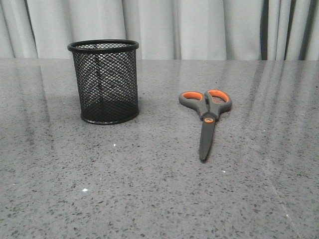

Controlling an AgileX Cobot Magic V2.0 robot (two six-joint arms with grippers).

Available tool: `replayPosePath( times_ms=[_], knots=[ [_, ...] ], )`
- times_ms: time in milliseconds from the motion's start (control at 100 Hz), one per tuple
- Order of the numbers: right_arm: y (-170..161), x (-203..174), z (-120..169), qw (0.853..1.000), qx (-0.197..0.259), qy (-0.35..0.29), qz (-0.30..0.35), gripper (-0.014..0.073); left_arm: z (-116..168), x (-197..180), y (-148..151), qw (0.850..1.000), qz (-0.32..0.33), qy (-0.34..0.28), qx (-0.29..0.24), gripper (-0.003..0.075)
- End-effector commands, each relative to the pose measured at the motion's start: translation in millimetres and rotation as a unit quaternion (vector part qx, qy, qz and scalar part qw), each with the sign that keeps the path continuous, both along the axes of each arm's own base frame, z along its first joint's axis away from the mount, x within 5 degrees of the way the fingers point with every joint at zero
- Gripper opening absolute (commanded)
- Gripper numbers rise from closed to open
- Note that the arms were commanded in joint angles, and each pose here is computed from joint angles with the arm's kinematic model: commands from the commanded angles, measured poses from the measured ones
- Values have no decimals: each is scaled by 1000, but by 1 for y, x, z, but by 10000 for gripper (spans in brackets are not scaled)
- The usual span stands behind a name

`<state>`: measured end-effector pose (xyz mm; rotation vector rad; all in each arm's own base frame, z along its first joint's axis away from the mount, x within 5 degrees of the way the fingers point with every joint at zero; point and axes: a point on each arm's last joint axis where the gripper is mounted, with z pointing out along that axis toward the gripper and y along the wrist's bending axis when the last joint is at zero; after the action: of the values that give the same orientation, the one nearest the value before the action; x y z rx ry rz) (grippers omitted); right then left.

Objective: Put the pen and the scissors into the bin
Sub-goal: 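Lift the pink highlighter upright with the left gripper over the mesh cup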

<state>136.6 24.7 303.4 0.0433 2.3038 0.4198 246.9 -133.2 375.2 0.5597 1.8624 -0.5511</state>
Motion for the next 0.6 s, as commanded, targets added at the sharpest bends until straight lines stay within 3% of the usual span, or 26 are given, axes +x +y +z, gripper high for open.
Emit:
replayPosePath(
  times_ms=[0,300,590],
  knots=[
    [0,5,14,999,9,-35,-6,433,8,5,-14,999,11,-33,-22,-22],
    [1,4,13,999,9,-32,-5,433,-40,31,-48,1000,-10,24,16,-22],
    [1,4,13,999,9,-32,-5,433,-50,34,-51,999,-17,38,27,-21]
  ],
)
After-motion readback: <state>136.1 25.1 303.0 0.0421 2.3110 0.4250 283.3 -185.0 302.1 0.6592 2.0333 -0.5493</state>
